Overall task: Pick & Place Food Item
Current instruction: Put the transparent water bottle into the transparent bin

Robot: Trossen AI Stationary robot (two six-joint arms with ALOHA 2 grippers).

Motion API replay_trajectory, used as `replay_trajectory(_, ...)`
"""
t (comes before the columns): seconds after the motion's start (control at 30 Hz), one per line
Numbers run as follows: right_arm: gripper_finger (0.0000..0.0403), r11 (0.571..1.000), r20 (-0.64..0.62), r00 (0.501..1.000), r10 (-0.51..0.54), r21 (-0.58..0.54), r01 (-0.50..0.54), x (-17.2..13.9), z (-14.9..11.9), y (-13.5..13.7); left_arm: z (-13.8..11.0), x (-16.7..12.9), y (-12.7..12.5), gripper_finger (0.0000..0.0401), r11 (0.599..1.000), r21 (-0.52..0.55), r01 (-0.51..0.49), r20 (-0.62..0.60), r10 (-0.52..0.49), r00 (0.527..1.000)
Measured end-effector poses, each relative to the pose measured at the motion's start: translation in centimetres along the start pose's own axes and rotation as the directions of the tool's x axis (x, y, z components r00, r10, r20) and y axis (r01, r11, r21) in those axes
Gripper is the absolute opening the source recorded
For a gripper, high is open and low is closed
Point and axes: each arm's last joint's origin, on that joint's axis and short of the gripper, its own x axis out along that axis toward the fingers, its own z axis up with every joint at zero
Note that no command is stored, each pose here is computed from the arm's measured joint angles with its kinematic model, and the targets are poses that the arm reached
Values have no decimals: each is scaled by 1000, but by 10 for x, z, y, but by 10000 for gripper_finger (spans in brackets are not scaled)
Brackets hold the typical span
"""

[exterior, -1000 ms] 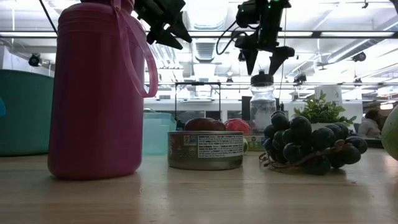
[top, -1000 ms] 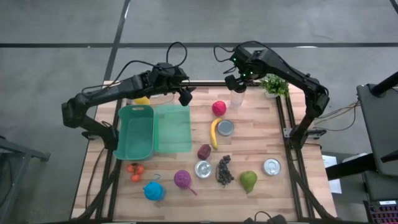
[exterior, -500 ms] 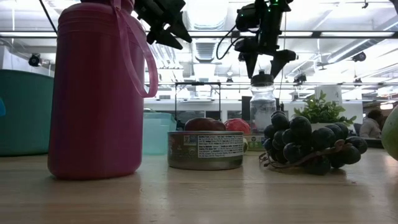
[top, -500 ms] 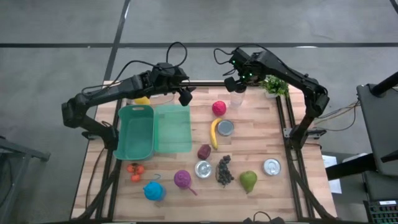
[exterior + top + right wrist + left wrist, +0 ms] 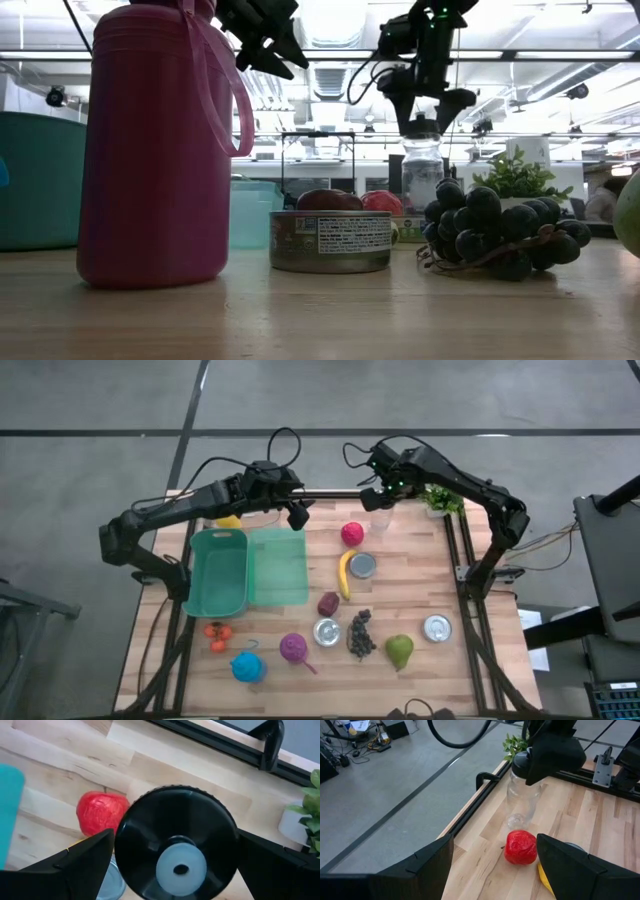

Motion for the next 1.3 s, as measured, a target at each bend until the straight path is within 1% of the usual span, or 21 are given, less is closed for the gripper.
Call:
replay_trajectory(0.3, 382, 1000, -21, 1000, -14, 0, 14, 13, -4, -1, 0, 0, 0, 291, 1000, 3, 0, 0, 0, 1000)
replay_trajectory(0.73, 382, 1000, 7, 1000, 4, 8, -4, 11, -1, 0, 0, 0, 0, 291, 1000, 3, 0, 0, 0, 1000)
replay_trajectory(1.3, 382, 999, 3, 1000, 2, 41, -2, 12, -2, 0, 0, 0, 0, 291, 1000, 2, 0, 0, 0, 1000)
